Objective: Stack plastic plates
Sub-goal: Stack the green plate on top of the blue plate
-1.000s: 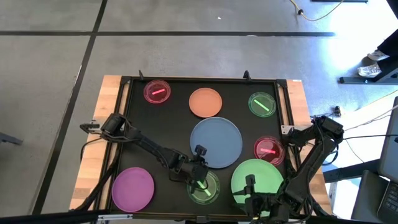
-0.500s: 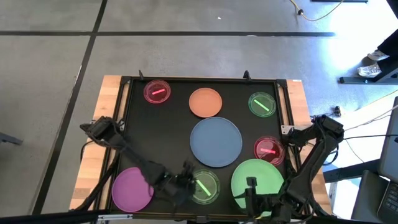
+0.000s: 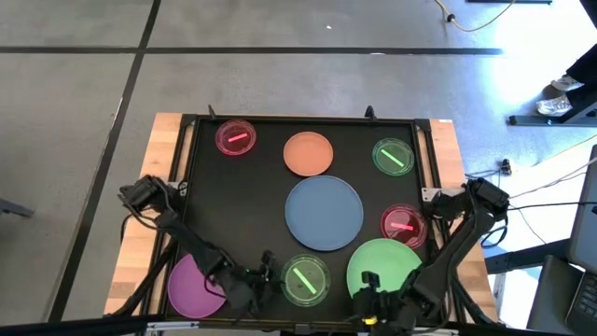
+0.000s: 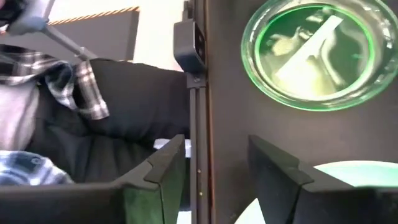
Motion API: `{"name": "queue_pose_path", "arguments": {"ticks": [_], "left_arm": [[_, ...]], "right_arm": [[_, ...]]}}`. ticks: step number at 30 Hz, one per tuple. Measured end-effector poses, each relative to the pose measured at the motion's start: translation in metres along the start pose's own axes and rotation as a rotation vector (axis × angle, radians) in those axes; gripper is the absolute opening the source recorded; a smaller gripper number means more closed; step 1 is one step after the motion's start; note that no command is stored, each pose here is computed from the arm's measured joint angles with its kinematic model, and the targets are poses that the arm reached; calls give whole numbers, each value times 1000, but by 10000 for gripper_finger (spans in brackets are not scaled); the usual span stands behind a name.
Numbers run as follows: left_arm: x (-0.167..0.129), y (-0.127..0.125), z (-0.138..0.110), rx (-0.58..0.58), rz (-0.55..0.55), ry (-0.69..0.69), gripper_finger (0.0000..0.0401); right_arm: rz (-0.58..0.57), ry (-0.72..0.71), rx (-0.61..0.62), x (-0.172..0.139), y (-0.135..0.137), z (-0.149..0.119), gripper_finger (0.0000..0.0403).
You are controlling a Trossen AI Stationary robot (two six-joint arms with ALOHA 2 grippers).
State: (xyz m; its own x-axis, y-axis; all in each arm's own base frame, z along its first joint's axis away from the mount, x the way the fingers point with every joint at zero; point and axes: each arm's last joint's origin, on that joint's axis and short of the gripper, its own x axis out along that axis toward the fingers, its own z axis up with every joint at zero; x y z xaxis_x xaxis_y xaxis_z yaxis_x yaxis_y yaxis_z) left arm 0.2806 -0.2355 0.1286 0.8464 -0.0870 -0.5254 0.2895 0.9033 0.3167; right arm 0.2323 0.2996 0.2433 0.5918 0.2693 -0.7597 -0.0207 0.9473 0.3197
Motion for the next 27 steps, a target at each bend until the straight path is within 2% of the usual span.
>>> {"name": "queue_pose_path", "arguments": {"ticks": [5,11,16,23,27], "left_arm": [[-28,17,-13,-102,2,-151,102],[-53,32,-26,-224,7,-315,102],[-56,34,-34,-269,-1,-322,102],[-56,34,-35,-271,4,-314,102],[-55,34,-36,-267,4,-307,102]], "right_arm": [[41,25,18,-12,10,18,161],[-38,80,-3,-19,18,29,161],[-122,165,-5,-7,20,37,161],[-327,390,87,18,7,12,161],[-384,462,152,28,7,-2,161]]}}
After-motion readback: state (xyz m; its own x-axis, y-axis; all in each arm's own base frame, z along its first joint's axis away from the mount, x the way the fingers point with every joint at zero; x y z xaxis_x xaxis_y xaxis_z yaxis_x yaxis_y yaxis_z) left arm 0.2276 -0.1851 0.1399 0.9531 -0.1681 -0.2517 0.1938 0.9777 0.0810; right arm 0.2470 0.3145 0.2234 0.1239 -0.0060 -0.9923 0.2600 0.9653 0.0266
